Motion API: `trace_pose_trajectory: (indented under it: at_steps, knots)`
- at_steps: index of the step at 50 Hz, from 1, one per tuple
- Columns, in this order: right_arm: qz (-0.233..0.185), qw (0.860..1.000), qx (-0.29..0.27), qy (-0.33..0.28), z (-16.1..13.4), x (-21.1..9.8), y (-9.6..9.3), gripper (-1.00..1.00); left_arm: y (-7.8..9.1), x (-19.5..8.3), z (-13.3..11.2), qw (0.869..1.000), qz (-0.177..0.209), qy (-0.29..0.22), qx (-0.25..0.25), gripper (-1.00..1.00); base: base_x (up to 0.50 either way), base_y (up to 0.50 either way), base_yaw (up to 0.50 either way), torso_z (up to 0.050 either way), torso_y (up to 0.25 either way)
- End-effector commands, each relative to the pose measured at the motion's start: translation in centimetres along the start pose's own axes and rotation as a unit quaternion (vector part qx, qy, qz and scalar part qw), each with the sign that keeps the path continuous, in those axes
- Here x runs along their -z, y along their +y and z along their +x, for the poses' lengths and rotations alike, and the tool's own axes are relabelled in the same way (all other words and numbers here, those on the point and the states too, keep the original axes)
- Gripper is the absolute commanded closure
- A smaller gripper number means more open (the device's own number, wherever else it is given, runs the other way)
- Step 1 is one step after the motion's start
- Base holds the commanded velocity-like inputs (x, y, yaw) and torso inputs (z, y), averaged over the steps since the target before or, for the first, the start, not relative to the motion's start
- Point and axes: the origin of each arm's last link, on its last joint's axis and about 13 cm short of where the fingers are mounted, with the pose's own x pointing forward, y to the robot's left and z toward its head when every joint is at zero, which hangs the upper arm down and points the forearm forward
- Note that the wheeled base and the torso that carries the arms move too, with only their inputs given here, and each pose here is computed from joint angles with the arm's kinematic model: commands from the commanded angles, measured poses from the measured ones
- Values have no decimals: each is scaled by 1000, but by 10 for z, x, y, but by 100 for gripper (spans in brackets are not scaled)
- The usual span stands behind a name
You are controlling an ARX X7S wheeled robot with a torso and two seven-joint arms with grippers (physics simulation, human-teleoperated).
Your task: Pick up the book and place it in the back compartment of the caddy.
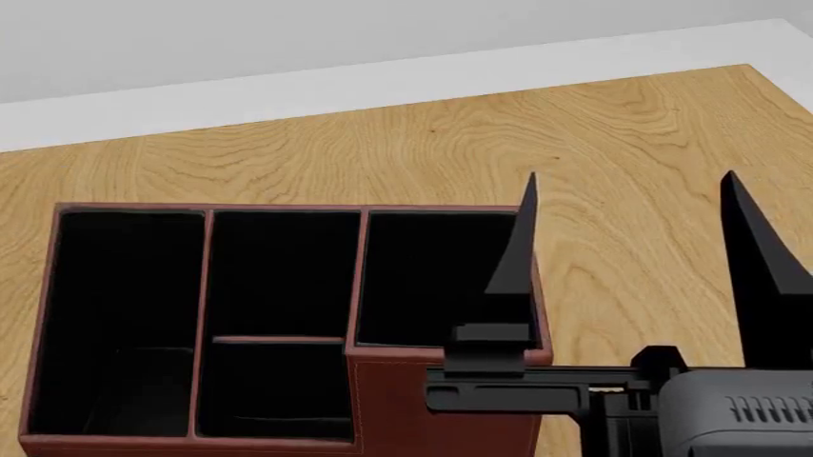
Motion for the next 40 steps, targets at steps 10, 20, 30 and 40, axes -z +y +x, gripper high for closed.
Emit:
trace_pose_trajectory:
  at_steps: [10, 20, 30, 40]
  knots:
    - [0, 1000, 0, 2, 1, 1, 0, -100, 0, 9, 15, 1000, -7, 19, 1, -100, 0, 0, 0, 0, 0]
    - [2, 1000, 1, 2, 0, 1, 0, -100, 0, 10, 26, 1000, -8, 29, 2, -100, 0, 0, 0, 0, 0]
    - [2, 1000, 0, 2, 0, 1, 0, -100, -2, 12, 34, 999, -7, 35, 5, -100, 0, 0, 0, 0, 0]
    - [2, 1000, 0, 3, 0, 2, -1, -100, -4, 22, 46, 999, -11, 50, 9, -100, 0, 0, 0, 0, 0]
